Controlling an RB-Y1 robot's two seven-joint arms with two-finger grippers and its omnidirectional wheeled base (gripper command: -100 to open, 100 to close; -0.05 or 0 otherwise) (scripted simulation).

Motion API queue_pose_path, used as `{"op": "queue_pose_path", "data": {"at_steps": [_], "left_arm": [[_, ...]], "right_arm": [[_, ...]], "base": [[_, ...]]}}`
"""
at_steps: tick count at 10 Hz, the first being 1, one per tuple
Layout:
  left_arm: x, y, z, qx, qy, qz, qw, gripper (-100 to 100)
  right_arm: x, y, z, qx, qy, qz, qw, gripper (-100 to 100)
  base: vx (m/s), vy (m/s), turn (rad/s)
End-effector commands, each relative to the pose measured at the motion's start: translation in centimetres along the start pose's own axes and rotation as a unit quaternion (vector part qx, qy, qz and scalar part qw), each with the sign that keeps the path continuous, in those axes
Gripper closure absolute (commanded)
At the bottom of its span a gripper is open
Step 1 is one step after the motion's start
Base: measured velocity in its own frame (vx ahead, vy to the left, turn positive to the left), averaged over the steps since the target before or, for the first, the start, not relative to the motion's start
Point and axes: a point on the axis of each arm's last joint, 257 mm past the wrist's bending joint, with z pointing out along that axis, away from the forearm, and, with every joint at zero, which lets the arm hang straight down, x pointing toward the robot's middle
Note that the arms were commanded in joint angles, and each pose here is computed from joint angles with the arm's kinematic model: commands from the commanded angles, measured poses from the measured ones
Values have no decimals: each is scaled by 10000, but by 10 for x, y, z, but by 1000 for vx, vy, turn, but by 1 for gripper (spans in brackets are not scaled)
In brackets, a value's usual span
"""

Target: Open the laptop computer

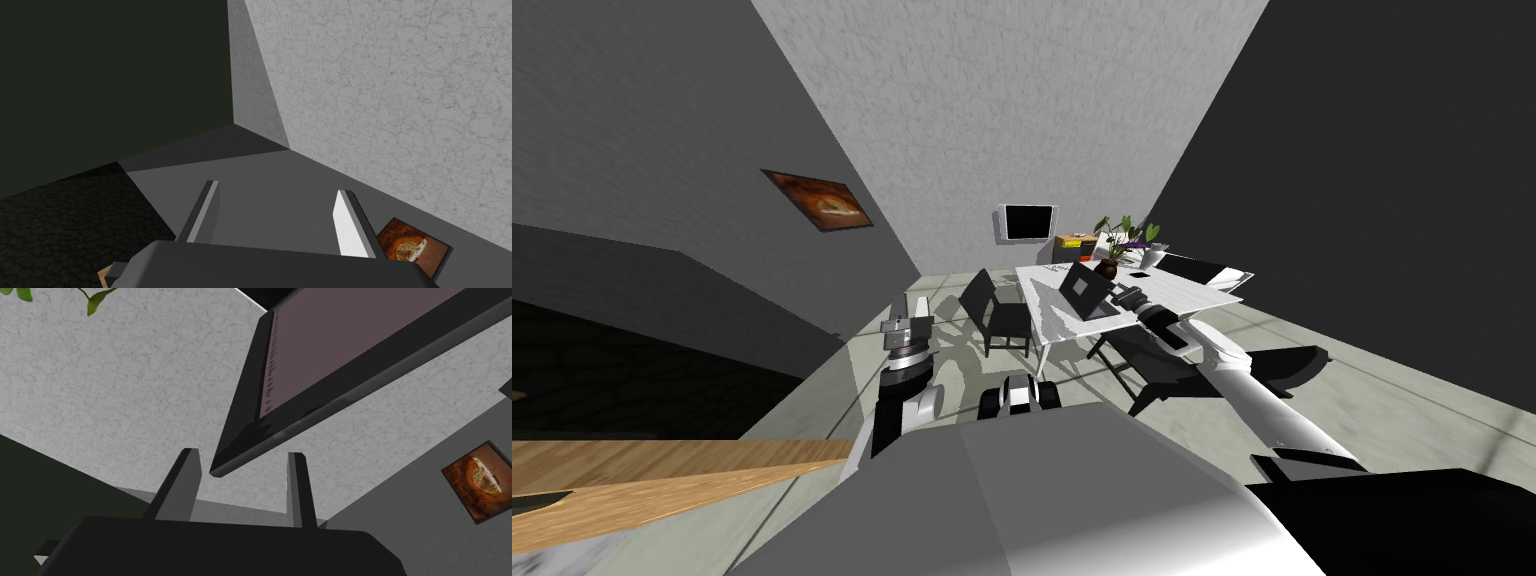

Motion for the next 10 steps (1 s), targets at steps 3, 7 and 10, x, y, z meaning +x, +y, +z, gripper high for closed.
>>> {"op": "queue_pose_path", "data": {"at_steps": [3,7,10], "left_arm": [[0,0,0,0,0,0,10000,0],[0,0,0,0,0,0,10000,0],[0,0,0,0,0,0,10000,0]], "right_arm": [[32,10,-3,94,178,1051,9943,100],[55,19,-4,193,295,1867,9818,100],[62,26,-1,304,231,2353,9712,100]], "base": [[-22,-107,61],[-20,-94,52],[-22,-88,32]]}}
